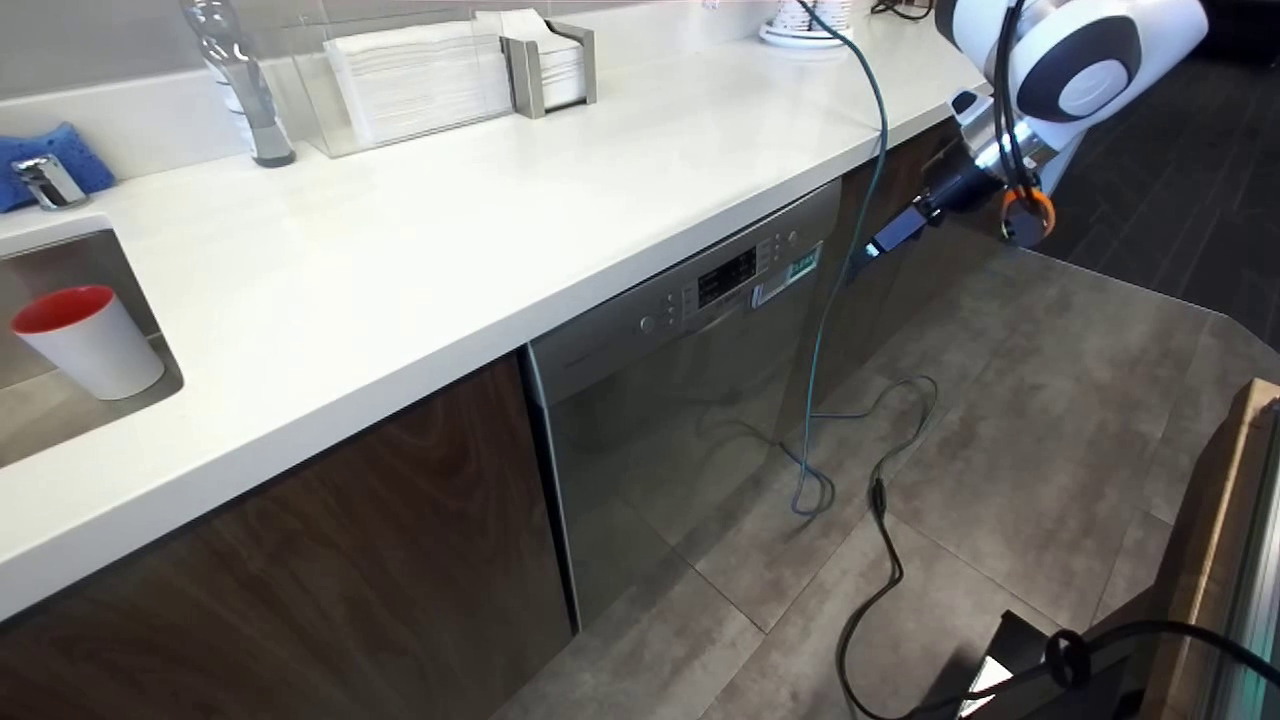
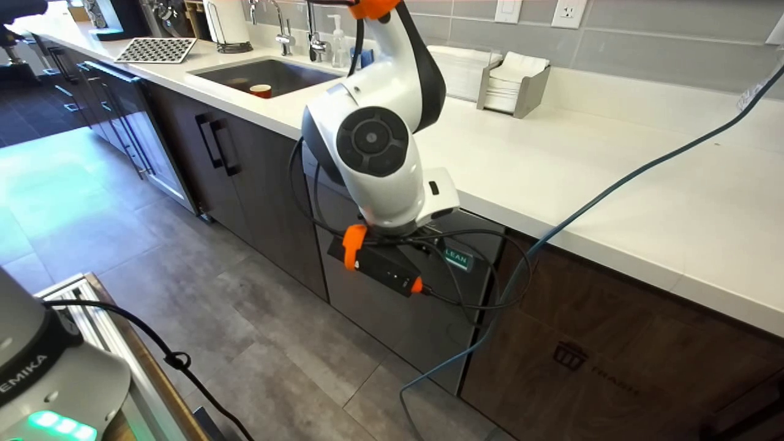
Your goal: Move the grey cover to the left
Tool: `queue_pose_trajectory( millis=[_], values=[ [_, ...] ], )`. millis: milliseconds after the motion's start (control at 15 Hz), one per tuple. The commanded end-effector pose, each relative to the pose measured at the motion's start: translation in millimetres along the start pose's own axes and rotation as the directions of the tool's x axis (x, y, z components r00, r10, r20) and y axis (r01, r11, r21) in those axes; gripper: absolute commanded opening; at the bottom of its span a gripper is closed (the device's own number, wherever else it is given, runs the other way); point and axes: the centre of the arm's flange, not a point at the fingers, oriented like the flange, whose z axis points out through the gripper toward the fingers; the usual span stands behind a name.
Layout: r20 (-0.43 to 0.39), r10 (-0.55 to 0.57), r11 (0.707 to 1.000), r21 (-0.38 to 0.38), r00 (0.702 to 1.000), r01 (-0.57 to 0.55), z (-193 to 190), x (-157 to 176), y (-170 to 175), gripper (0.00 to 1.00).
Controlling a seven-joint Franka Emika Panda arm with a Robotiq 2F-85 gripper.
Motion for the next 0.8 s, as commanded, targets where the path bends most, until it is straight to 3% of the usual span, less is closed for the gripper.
queue_pose_trajectory(
  millis=[0, 133, 200, 733],
  values=[
    [0.035, -0.021, 0.999, -0.034, 0.999, 0.022, -34.9, 5.0, -20.7, 1.0],
    [0.057, -0.041, 0.997, -0.055, 0.998, 0.044, -40.0, 7.2, -25.5, 1.0],
    [0.028, -0.03, 0.999, -0.044, 0.999, 0.031, -20.6, 1.6, -12.4, 1.0],
    [0.038, -0.038, 0.998, -0.051, 0.999, 0.04, -25.8, 1.1, -19.5, 1.0]
  ],
)
